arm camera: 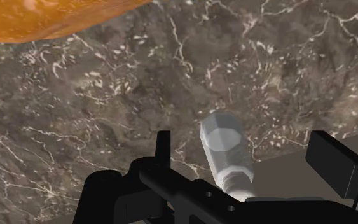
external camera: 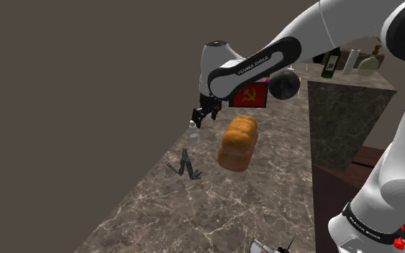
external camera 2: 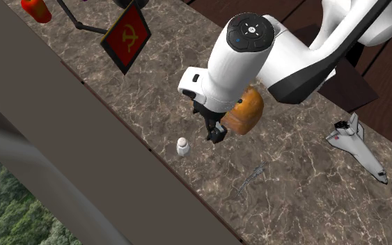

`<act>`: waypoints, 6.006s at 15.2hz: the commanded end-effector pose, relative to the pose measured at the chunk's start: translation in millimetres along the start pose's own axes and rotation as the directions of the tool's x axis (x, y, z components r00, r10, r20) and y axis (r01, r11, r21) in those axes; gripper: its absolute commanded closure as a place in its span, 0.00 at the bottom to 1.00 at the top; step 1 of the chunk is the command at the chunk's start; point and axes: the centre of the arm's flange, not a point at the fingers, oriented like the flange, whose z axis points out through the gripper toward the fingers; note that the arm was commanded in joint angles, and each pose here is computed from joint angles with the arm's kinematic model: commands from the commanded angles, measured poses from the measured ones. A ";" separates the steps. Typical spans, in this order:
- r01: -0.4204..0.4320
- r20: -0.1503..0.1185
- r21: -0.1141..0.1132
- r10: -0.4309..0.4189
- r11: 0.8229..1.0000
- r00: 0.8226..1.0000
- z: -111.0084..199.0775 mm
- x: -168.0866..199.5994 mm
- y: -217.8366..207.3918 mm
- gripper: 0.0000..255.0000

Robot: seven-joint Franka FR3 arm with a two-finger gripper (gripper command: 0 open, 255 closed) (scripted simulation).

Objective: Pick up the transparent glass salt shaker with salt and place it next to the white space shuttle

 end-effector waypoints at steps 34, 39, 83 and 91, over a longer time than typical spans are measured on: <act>-0.015 -0.034 -0.008 0.015 1.000 0.999 44.7 52.0 -18.9 1.00; -0.015 -0.034 -0.008 0.015 1.000 0.999 18.7 56.8 -18.3 1.00; -0.015 -0.034 -0.008 0.015 1.000 0.999 -149.0 -128.4 -149.0 1.00; -0.015 -0.034 -0.008 0.015 1.000 0.999 -166.8 -216.1 -205.2 1.00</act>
